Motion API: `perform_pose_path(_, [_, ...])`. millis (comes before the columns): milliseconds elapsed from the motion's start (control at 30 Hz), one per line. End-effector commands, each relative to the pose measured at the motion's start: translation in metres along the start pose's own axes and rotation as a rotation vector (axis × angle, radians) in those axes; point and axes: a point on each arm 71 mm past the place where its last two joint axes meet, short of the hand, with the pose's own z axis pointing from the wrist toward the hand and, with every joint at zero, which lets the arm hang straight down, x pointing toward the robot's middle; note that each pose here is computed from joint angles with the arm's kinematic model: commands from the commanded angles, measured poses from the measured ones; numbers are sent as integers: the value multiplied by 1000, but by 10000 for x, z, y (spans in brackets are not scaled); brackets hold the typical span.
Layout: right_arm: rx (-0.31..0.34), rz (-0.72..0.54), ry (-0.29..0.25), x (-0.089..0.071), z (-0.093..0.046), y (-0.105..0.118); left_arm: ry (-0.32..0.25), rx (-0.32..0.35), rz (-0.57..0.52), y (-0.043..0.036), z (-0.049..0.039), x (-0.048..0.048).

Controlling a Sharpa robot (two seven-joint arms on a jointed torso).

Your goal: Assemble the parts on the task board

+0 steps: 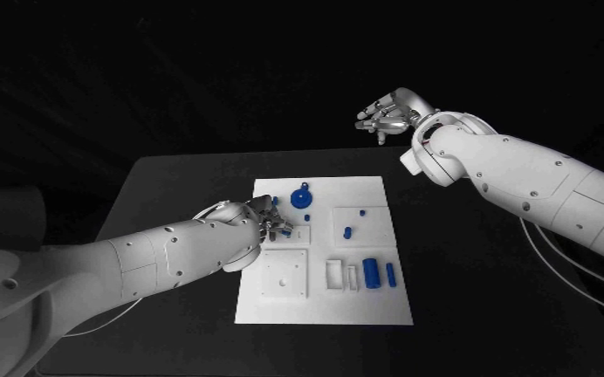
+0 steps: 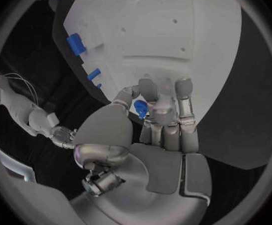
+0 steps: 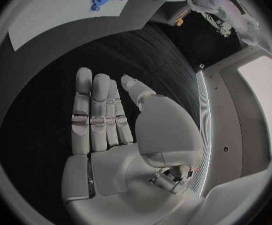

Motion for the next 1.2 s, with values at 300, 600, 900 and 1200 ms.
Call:
perform_pose_path(300, [-8,-31,22,23,3,21,40,8,3,-24,2,49])
perform_pose_path(600, [-13,-42,25,36,6,36,48,6,4,-13,3,60])
perform_pose_path(900, [-13,-44,29,45,8,42,53,-2,8,13,7,54])
perform_pose_path(1200, [-12,-44,32,48,8,42,50,-11,14,39,13,41])
